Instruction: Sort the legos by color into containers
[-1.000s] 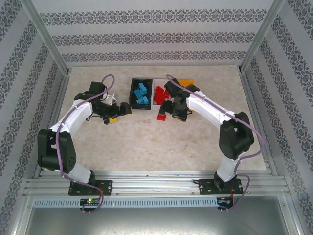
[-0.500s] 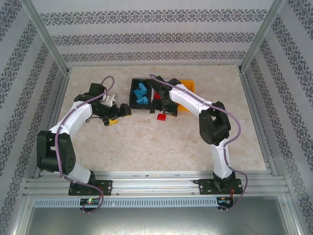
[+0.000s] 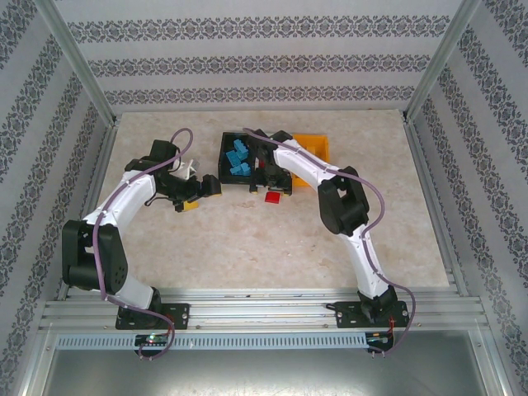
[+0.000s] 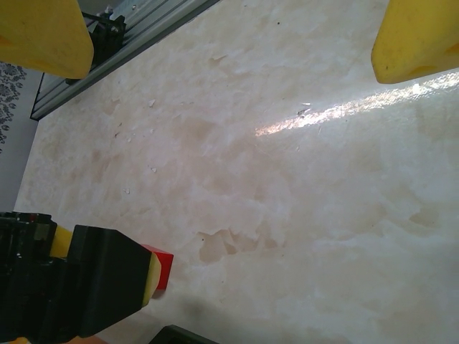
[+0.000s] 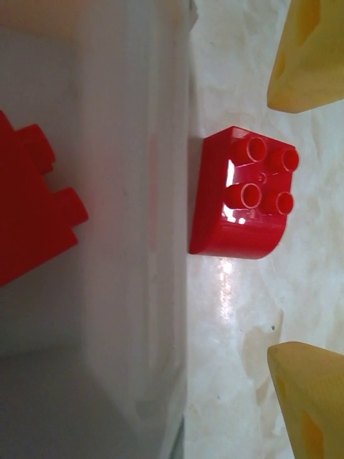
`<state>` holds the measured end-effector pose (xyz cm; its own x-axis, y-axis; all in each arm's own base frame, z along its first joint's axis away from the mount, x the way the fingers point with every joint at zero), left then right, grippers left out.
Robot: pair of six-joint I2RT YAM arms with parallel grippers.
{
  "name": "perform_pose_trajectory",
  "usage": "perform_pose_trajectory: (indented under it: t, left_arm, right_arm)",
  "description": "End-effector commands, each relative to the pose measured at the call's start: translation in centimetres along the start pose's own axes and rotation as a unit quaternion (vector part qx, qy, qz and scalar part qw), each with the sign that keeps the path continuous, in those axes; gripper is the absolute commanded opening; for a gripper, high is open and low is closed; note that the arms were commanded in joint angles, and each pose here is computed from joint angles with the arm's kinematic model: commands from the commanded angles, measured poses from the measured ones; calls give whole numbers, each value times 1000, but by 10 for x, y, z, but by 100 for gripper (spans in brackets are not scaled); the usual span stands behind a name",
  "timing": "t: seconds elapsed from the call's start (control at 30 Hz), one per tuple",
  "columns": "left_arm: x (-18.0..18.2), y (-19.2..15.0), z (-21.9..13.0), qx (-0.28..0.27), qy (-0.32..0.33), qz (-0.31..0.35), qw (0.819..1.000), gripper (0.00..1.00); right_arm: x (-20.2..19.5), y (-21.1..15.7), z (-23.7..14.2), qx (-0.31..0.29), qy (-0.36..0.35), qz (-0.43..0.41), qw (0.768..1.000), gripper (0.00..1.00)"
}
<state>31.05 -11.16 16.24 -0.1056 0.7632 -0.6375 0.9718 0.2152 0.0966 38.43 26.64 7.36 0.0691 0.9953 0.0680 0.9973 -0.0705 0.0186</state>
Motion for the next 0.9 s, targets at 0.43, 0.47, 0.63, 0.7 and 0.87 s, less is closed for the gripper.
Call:
perform_pose_trajectory:
  t: [0.43, 0.47, 0.63, 0.7, 0.87]
  left_arm:
    - [3, 2, -2, -5, 4, 8, 1000, 100]
    - [3, 2, -2, -5, 4, 8, 1000, 100]
    - [3, 2, -3, -6, 4, 9, 1000, 100]
    - [3, 2, -2, -6, 4, 8, 1000, 100]
    - [2, 3, -2, -5, 2, 7, 1000, 100]
  right_arm:
    - [-16, -2, 22, 27, -47, 7, 999, 63]
    - [-16, -2, 24, 28, -48, 8, 998, 61]
    - [-20, -4, 26, 33, -50, 11, 998, 49]
    - [-22, -5, 24, 31, -50, 12, 998, 47]
    - [-26, -11, 13, 21, -43, 18, 999, 46]
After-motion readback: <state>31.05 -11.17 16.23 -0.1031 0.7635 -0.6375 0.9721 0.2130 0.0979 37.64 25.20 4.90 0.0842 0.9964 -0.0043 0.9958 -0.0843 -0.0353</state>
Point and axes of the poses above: each hand's point on the last joint's axis, 136 mm out from that joint toward the fingers, its own z axis out along the fingers, its own x axis along the line the jaws close on, y = z × x, the point moved 3 cm from there along -z, back along the fingers, and after that the axes turned 2 degrees about -z, right-handed, at the moved point
